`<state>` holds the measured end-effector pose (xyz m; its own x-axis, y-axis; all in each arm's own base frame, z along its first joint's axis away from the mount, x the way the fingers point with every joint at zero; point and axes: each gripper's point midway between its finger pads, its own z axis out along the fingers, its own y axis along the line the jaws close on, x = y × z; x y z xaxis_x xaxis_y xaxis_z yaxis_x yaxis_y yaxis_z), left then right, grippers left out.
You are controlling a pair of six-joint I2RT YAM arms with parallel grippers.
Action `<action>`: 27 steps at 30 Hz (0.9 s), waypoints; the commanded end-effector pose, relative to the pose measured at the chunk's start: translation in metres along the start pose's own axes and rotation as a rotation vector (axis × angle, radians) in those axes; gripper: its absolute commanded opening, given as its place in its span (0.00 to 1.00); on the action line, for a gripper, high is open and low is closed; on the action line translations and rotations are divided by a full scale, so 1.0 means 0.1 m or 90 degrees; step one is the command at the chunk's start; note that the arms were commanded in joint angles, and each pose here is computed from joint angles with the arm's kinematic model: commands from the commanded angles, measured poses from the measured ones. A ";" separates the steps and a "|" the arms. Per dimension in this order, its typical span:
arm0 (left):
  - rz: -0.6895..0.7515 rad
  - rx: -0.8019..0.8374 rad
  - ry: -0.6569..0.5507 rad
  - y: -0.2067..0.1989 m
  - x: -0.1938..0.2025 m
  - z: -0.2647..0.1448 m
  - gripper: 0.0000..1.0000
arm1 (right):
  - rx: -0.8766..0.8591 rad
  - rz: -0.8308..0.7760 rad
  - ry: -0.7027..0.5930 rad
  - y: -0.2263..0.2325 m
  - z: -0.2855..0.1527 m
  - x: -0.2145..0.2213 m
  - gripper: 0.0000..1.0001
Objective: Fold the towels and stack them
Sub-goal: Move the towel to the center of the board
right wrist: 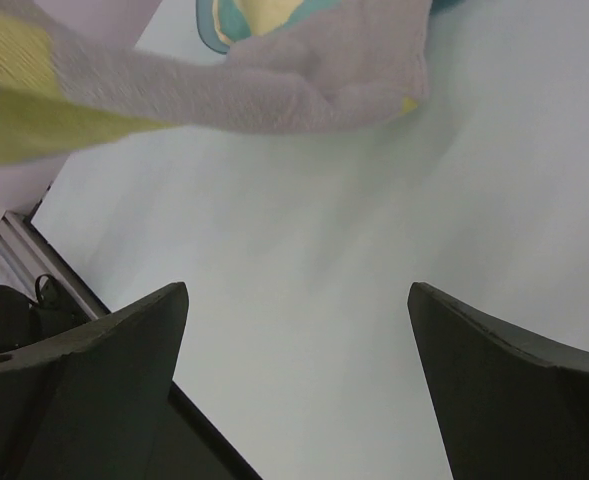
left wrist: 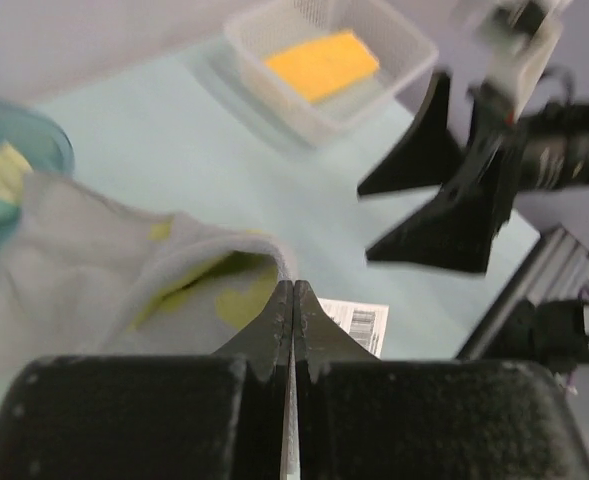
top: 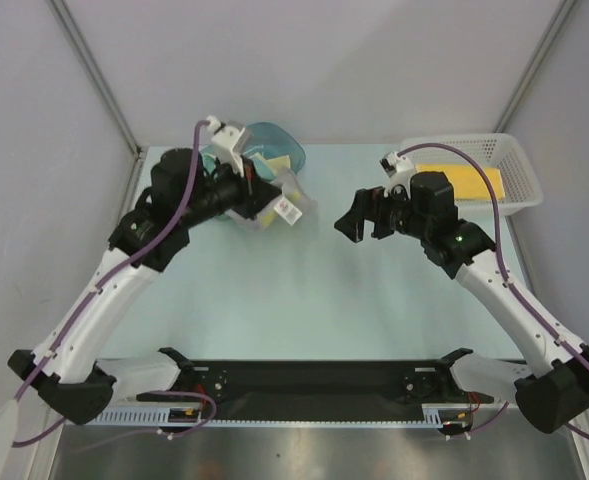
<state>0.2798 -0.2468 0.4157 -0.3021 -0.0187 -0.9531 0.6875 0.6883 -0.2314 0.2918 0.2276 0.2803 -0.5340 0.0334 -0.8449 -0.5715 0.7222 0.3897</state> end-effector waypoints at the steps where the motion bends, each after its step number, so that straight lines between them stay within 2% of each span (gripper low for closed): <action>1: -0.096 0.051 0.073 -0.12 0.74 0.04 0.00 | 0.039 0.027 0.008 -0.07 -0.12 0.12 0.98; 2: -0.123 0.036 0.141 -0.03 1.32 0.08 0.00 | 0.061 0.041 0.034 -0.15 -0.12 0.28 0.98; 4: -0.161 0.064 0.131 -0.13 1.58 0.04 0.00 | 0.080 0.056 0.053 -0.23 -0.10 0.42 0.98; 5: -0.188 0.056 0.185 -0.07 2.08 0.02 0.00 | 0.079 0.060 0.059 -0.24 -0.08 0.46 0.97; 7: -0.213 0.058 0.191 -0.09 2.32 -0.01 0.00 | 0.062 0.057 0.084 -0.22 -0.01 0.59 0.95; 8: -0.224 0.049 0.220 -0.06 2.62 -0.04 0.00 | 0.051 0.053 0.096 -0.22 0.09 0.63 0.94; 9: -0.235 0.048 0.229 -0.06 2.73 -0.06 0.00 | 0.043 0.047 0.099 -0.21 0.15 0.64 0.93; 11: -0.244 0.044 0.238 -0.04 2.94 -0.10 0.00 | 0.009 0.015 0.106 -0.10 0.34 0.64 0.86; 14: -0.250 0.031 0.242 0.01 3.09 -0.14 0.00 | -0.022 -0.033 0.148 0.03 0.74 0.76 0.74; 15: -0.249 0.028 0.244 0.02 3.12 -0.15 0.00 | -0.010 -0.035 0.191 -0.04 0.96 0.96 0.73; 16: -0.249 0.027 0.243 0.02 3.13 -0.17 0.00 | -0.009 -0.045 0.178 0.01 1.10 0.83 0.71; 18: -0.254 0.024 0.236 0.02 3.14 -0.19 0.00 | 0.015 -0.036 0.183 -0.02 1.36 0.84 0.71; 22: -0.263 0.015 0.219 0.03 3.10 -0.23 0.00 | 0.114 -0.014 0.147 -0.38 1.97 0.78 0.71; 27: -0.277 0.013 0.199 0.01 3.03 -0.28 0.00 | 0.105 -0.024 0.066 -0.69 2.41 0.40 0.70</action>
<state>0.1682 -0.2276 0.1180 -0.7604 -0.0265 -0.6489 0.4666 0.6726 -0.5743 0.4011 0.3447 0.0974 -0.6913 -0.1677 -0.7028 -0.4958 0.8177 0.2925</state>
